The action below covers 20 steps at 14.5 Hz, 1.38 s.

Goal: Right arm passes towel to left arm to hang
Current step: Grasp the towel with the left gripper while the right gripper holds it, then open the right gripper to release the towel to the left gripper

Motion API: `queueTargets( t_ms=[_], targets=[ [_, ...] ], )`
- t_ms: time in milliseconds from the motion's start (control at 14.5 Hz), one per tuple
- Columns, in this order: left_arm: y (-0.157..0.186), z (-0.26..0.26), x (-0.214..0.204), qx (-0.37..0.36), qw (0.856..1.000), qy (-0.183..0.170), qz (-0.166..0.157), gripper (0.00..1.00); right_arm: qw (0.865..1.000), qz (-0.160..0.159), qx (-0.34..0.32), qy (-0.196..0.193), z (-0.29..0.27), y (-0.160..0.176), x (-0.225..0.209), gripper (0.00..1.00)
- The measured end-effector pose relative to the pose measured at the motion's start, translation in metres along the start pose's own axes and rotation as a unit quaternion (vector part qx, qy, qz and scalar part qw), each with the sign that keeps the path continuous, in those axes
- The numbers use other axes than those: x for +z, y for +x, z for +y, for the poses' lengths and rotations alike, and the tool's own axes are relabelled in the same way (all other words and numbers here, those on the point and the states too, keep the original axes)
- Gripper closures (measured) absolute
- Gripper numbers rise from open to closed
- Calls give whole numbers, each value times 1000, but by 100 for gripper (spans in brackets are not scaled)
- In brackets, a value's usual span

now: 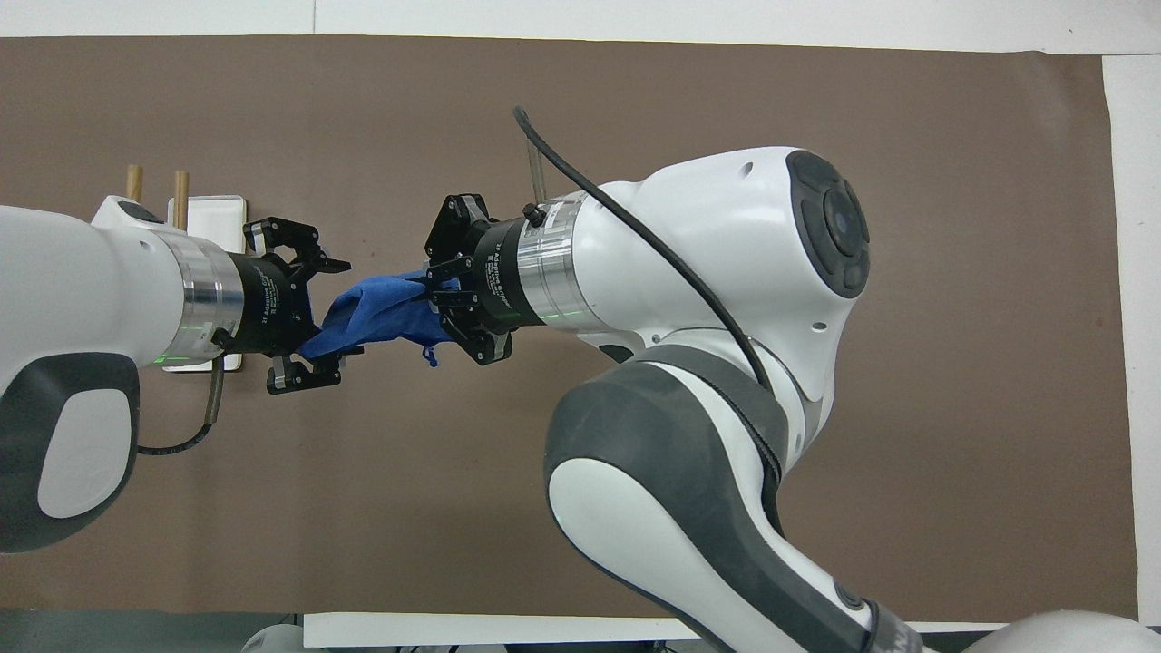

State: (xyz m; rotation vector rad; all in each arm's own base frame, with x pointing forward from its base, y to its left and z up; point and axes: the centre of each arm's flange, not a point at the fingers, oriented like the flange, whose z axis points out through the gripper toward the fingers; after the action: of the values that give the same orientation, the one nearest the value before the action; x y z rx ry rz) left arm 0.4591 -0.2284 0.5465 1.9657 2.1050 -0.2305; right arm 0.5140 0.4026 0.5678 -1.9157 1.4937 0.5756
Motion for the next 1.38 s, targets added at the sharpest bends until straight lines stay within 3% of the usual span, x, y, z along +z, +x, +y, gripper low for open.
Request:
queueTargets(
  t_ms=[275, 481, 756, 962, 1169, 1375],
  targets=[
    [0, 5, -3, -6, 1000, -22, -9, 69, 1000, 0, 0, 0, 0, 0, 0, 93],
    [0, 6, -3, -7, 1000, -24, -10, 98, 1000, 0, -2, 0, 0, 0, 0, 93],
    [0, 6, -4, -7, 1000, -26, -11, 98, 1000, 0, -2, 0, 0, -1, 0, 93],
    [1, 7, -4, -8, 1000, -27, -11, 98, 1000, 1, -10, -1, 0, -1, 0, 63],
    [1, 10, -7, -1, 999, -41, -17, 98, 998, 6, -68, -8, 1, 2, 1, 34],
    [20, 25, -13, 34, 997, -62, -17, 98, 980, 60, -184, -39, 3, 16, 2, 2]
  ],
)
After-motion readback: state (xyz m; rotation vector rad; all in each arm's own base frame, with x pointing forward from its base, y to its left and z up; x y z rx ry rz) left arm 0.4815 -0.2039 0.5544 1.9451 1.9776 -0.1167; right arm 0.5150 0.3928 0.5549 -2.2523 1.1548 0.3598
